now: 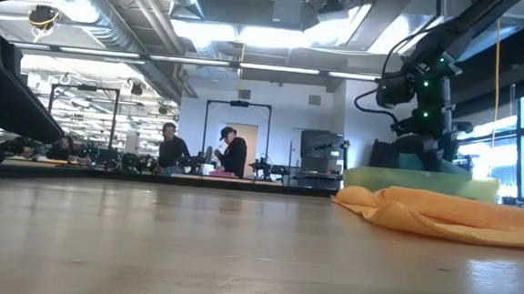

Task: Fold microfiber towels
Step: Put the folded blue microfiber cloth into the yellow bin

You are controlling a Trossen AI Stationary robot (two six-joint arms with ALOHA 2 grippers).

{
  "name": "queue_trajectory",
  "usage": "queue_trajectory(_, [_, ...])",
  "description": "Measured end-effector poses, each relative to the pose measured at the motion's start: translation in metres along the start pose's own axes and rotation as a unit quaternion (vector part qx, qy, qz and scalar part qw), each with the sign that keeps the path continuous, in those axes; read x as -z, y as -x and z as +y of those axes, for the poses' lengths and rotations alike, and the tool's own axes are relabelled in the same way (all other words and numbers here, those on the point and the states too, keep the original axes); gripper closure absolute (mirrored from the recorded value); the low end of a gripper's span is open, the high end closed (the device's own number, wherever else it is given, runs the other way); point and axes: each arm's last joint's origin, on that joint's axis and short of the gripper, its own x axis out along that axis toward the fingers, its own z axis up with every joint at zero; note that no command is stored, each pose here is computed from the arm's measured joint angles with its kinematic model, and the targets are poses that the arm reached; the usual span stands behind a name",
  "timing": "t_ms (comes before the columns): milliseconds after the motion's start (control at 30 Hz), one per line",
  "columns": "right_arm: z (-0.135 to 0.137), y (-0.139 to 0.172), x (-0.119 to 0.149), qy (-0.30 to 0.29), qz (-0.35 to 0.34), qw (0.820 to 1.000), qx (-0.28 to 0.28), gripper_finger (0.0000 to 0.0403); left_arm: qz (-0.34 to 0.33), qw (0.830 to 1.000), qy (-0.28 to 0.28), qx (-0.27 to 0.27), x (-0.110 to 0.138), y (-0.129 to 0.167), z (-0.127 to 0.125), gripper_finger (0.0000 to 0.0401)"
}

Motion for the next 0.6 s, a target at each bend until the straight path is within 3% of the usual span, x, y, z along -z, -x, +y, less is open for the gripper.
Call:
queue_trajectory(200, [-0.006, 0.017, 0.006, 0.004, -0.025, 0.999, 0.047, 0.0146, 0.001, 1.0, -0.001, 0.001, 0.0, 0.0, 0.0, 0.0305])
queue_trajectory(400, [-0.011, 0.043, 0.005, -0.011, -0.071, 0.997, 0.037, 0.0149, -0.001, 1.0, -0.01, 0.0, 0.0, 0.0, 0.0, 0.0305])
queue_trajectory(500, [-0.003, 0.051, 0.002, -0.01, -0.103, 0.993, -0.047, 0.0159, -0.004, 1.0, -0.015, -0.001, 0.0, 0.0, 0.0, 0.0305])
queue_trajectory(600, [0.013, 0.05, -0.002, 0.002, -0.138, 0.979, -0.151, 0.0174, -0.005, 1.0, -0.025, -0.001, 0.0, 0.0, 0.0, 0.0305])
